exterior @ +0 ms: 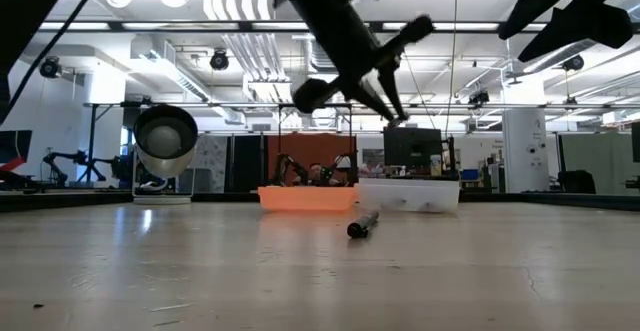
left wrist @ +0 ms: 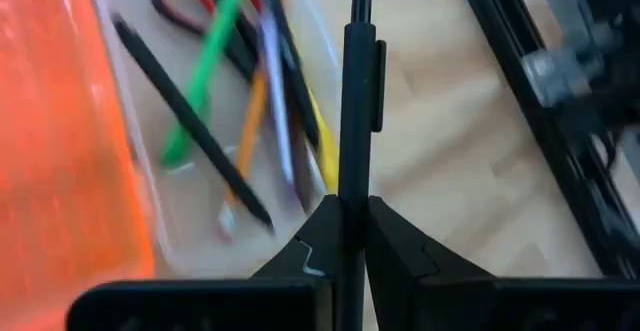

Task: Pick & place school supplies into a supply box
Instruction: Put the left black pen into the orange supply box, then put the black pen into the orange supply box

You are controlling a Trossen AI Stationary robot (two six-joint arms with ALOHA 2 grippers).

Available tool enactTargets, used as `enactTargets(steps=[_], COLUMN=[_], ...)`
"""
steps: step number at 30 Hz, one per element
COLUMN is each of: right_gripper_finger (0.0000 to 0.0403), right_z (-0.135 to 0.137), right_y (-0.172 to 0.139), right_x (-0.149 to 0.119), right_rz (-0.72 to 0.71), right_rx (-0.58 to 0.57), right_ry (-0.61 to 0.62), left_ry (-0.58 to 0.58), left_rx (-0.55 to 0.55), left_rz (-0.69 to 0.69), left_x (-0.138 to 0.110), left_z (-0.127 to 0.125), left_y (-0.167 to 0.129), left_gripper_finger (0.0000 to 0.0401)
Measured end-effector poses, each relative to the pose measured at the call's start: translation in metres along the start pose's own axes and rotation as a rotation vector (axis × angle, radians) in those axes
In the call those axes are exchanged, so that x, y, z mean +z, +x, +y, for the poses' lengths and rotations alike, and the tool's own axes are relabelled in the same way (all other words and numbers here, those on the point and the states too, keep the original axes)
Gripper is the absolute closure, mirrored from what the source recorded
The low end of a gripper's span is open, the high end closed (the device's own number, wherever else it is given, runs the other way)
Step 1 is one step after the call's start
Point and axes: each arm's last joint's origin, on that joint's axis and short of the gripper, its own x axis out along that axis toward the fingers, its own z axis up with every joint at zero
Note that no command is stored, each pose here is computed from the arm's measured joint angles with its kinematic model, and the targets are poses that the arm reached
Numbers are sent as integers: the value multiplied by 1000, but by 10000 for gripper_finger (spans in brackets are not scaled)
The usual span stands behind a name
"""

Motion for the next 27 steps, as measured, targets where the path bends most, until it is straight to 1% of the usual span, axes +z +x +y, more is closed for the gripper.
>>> enactTargets(steps=[5,8,12,16,18,22,25,27], right_gripper_finger=[193,193,193,193,193,193,193,193], right_z=[1,2,2,2,2,2,2,2], right_y=[-1,0,0,0,0,0,0,0], right_x=[-4,-5,-5,-5,-5,-5,-5,-5], right_rz=[13,14,13,13,13,13,13,13], right_rx=[5,0,-2,-3,-3,-3,-3,-3], right_ry=[28,41,44,51,58,80,83,84], left_ry=[-37,-41,-46,-29,0,49,37,17], left_rx=[36,33,13,7,40,64,62,46], left_rz=[-54,-25,11,-23,-55,-90,-84,-68], left_x=[42,57,61,59,58,60,61,61], left_z=[24,35,44,46,47,48,48,47], left_y=[15,25,42,55,56,56,56,55], left_gripper_finger=[386,384,383,374,359,311,281,270])
